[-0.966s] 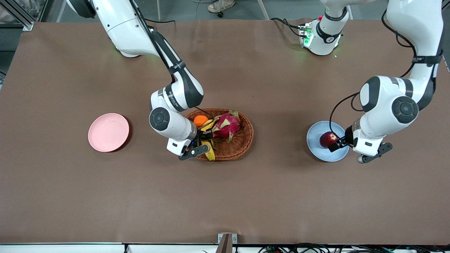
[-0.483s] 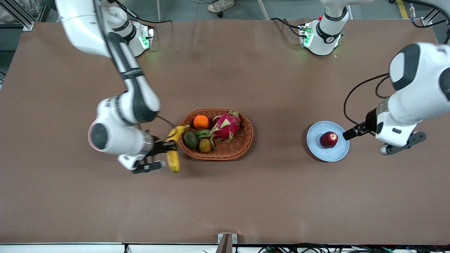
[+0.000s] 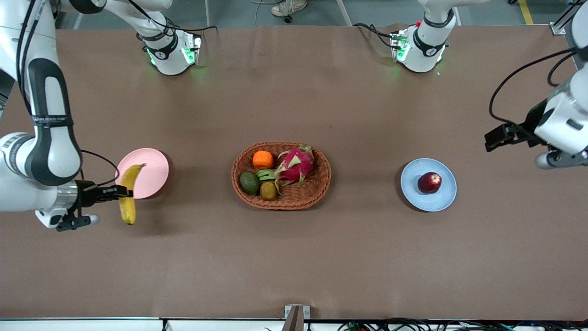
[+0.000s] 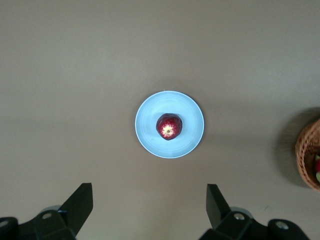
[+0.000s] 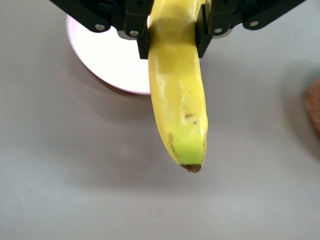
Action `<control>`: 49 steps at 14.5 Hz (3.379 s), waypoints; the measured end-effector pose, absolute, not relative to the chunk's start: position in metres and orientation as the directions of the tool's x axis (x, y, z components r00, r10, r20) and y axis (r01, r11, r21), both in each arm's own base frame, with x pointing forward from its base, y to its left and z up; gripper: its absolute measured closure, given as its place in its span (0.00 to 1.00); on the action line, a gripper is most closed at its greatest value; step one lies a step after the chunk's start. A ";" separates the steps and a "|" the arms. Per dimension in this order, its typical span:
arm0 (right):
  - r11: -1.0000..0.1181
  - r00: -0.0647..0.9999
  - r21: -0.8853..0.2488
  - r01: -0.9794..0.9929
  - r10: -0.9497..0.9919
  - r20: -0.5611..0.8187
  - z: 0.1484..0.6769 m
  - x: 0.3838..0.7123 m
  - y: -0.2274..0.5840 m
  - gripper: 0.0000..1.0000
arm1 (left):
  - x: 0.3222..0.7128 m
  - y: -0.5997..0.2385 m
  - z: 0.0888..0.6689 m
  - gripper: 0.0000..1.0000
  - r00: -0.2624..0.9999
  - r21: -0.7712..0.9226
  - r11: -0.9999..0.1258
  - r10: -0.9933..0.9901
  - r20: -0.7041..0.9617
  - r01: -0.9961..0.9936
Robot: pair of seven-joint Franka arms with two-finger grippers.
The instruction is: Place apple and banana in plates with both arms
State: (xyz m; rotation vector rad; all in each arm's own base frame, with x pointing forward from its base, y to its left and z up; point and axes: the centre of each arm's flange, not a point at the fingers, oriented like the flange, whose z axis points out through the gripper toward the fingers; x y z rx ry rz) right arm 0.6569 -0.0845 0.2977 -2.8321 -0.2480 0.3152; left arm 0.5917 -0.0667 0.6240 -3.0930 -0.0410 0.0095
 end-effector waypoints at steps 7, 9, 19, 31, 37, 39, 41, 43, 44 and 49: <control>-0.960 0.932 -0.183 0.210 0.253 -0.259 0.273 0.613 -0.082 0.60 | 0.542 -0.061 0.652 0.00 0.999 -0.029 -0.999 -0.045 -0.013 -0.046; -0.964 0.941 -0.159 0.212 0.245 -0.233 0.266 0.595 -0.085 0.60 | 0.528 -0.061 0.651 0.00 0.999 -0.027 -0.999 -0.045 -0.023 -0.046; -0.967 0.954 -0.130 0.218 0.239 -0.182 0.247 0.562 -0.080 0.60 | 0.504 -0.068 0.654 0.00 0.998 -0.031 -0.998 -0.057 -0.021 -0.057; -0.968 0.964 -0.124 0.217 0.232 -0.127 0.332 0.594 -0.091 0.00 | 0.505 -0.068 0.651 0.00 0.999 -0.031 -0.999 -0.036 -0.018 -0.036; -0.986 0.986 -0.125 0.112 0.126 -0.111 0.525 0.611 -0.114 0.00 | 0.505 -0.068 0.650 0.00 0.999 -0.031 -0.999 -0.036 -0.018 -0.036; -0.993 0.991 -0.112 0.046 0.060 -0.117 0.563 0.607 -0.111 0.00 | 0.506 -0.068 0.650 0.00 0.999 -0.031 -0.999 -0.036 -0.020 -0.036; -0.997 0.995 -0.067 0.029 0.035 -0.098 0.586 0.606 -0.114 0.00 | 0.506 -0.068 0.649 0.00 0.999 -0.031 -0.999 -0.036 -0.021 -0.036; -1.000 0.997 0.002 0.027 0.027 -0.072 0.604 0.607 -0.120 0.00 | 0.506 -0.068 0.649 0.00 0.999 -0.031 -0.999 -0.035 -0.021 -0.036; -1.000 0.998 0.018 0.024 0.023 -0.058 0.611 0.607 -0.122 0.00 | 0.506 -0.068 0.649 0.00 0.999 -0.031 -0.999 -0.035 -0.021 -0.036; -0.992 0.992 -0.006 -0.127 -0.127 -0.016 0.621 0.612 -0.108 0.00 | 0.506 -0.068 0.649 0.00 0.999 -0.031 -0.999 -0.035 -0.021 -0.036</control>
